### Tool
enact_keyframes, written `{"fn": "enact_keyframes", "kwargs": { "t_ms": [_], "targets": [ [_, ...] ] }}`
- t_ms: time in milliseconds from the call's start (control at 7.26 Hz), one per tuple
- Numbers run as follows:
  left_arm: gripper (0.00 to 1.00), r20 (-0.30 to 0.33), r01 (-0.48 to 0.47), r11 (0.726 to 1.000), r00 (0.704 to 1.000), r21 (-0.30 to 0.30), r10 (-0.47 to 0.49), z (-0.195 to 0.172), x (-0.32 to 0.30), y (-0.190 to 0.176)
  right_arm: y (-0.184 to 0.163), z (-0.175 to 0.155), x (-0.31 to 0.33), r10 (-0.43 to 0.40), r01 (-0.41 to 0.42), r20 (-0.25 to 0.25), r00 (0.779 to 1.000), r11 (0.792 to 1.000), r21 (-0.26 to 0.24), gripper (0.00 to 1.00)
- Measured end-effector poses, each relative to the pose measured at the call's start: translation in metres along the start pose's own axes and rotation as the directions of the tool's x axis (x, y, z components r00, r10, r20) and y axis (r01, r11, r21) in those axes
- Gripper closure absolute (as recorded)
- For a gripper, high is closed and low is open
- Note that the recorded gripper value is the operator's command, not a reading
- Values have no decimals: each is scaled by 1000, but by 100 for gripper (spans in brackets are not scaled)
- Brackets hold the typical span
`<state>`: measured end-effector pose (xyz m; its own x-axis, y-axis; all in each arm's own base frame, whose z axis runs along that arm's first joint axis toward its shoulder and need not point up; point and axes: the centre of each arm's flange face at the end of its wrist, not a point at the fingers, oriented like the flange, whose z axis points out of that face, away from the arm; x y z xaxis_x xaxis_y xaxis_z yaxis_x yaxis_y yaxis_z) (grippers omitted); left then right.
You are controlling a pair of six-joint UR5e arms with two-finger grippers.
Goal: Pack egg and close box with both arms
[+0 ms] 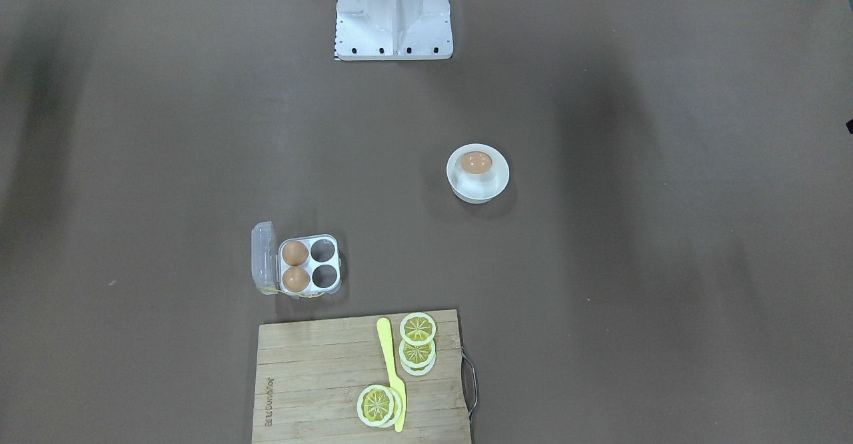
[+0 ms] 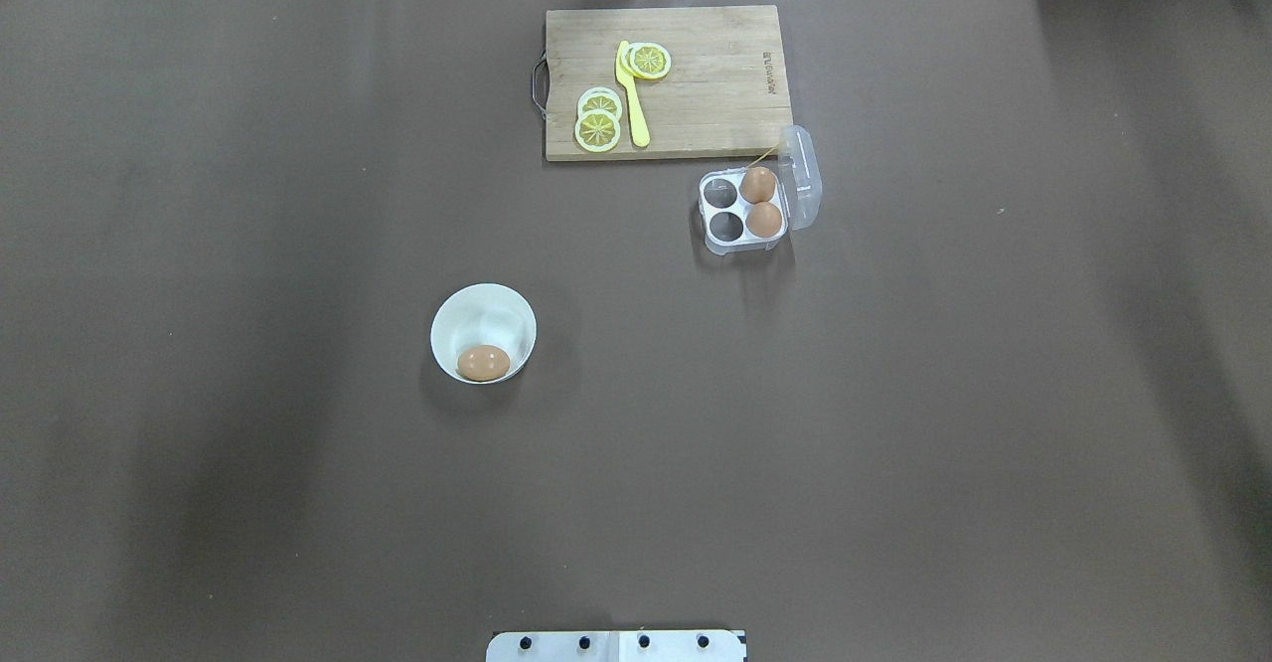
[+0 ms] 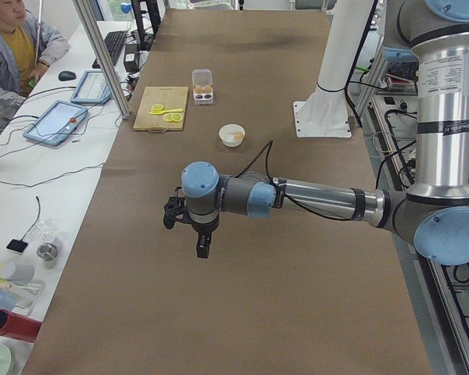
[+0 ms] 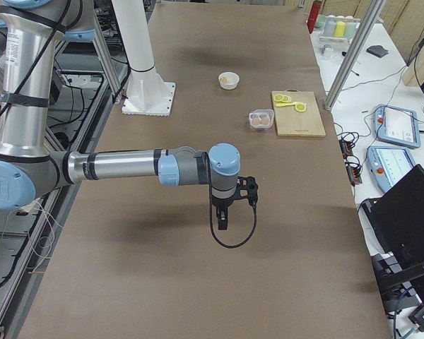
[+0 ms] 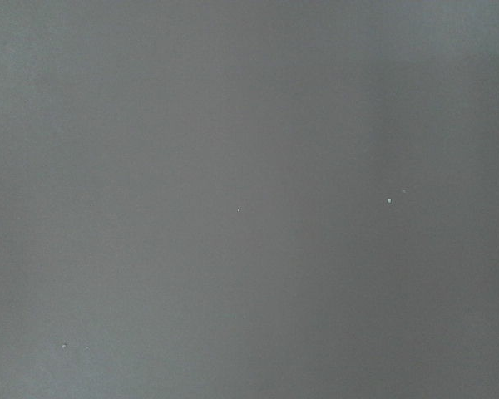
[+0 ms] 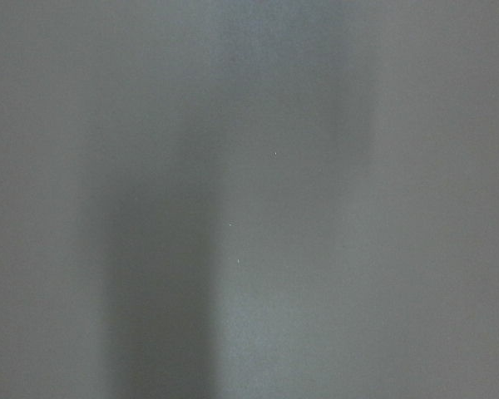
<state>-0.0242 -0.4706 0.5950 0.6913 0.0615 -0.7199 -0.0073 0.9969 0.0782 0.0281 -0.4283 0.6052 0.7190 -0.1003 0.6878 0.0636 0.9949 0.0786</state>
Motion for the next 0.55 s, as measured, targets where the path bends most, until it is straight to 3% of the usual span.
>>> {"fn": "enact_keyframes", "kwargs": {
  "t_ms": [551],
  "targets": [
    [2, -5, -33, 999, 999, 17, 33, 2, 5, 0, -5, 1, -2, -3, 3, 23, 1000, 1000, -1, 0]
  ]
}}
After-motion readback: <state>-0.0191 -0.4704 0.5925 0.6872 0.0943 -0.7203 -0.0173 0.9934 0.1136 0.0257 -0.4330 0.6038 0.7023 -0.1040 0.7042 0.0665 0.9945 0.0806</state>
